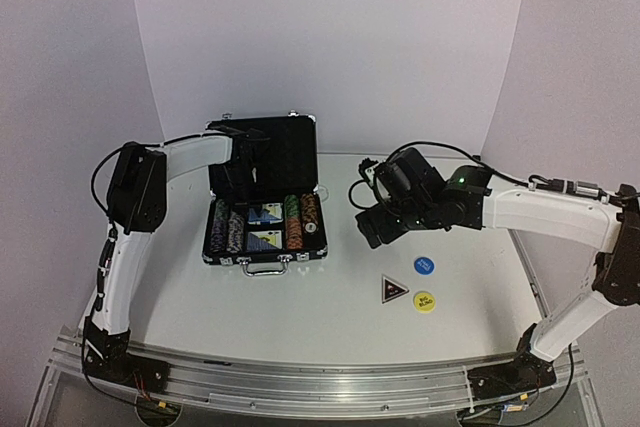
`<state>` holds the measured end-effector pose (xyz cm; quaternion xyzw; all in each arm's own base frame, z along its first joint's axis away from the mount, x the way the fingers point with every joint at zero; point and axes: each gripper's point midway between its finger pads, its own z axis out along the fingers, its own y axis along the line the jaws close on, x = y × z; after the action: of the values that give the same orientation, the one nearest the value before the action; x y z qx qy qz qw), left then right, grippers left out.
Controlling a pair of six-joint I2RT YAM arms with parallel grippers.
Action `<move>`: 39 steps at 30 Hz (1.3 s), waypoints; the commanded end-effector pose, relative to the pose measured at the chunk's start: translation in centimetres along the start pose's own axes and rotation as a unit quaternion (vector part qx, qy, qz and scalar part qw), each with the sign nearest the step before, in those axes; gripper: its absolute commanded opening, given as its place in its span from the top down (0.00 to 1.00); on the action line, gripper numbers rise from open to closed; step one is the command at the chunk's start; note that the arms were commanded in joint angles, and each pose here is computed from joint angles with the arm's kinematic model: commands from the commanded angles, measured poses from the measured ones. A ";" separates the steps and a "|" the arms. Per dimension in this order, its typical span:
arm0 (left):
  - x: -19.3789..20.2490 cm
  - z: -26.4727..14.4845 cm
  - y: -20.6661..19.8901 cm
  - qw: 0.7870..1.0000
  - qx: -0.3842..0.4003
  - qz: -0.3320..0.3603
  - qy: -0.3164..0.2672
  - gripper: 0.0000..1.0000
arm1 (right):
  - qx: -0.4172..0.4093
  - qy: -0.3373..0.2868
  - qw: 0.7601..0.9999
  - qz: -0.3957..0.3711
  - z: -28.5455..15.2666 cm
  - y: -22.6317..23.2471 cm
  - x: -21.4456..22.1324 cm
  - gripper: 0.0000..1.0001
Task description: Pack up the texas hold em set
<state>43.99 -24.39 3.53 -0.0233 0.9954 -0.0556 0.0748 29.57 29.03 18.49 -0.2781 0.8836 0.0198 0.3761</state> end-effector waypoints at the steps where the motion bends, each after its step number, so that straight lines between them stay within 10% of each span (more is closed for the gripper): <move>1: -3.4 -1.4 -2.7 0.995 0.059 0.015 -0.076 0.64 | 0.021 -0.046 0.998 0.046 -1.9 -1.3 -2.9 0.10; 12: -4.5 -7.4 -3.6 0.987 0.089 0.024 -0.131 0.59 | 0.022 -0.047 0.996 0.079 -2.5 -1.7 -1.9 0.10; 32: 1.6 4.7 -1.4 0.996 0.084 0.011 -0.003 0.59 | 0.029 -0.005 0.987 0.158 -2.4 -2.8 4.6 0.02; 39: 0.5 1.3 -2.8 0.991 0.123 0.026 -0.039 0.46 | -0.021 0.090 0.981 0.171 0.0 -0.6 8.9 0.02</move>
<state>45.38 -27.61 4.52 0.0038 0.9732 -0.1764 0.1472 26.17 23.73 15.13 -0.1366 0.9274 0.0507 0.3446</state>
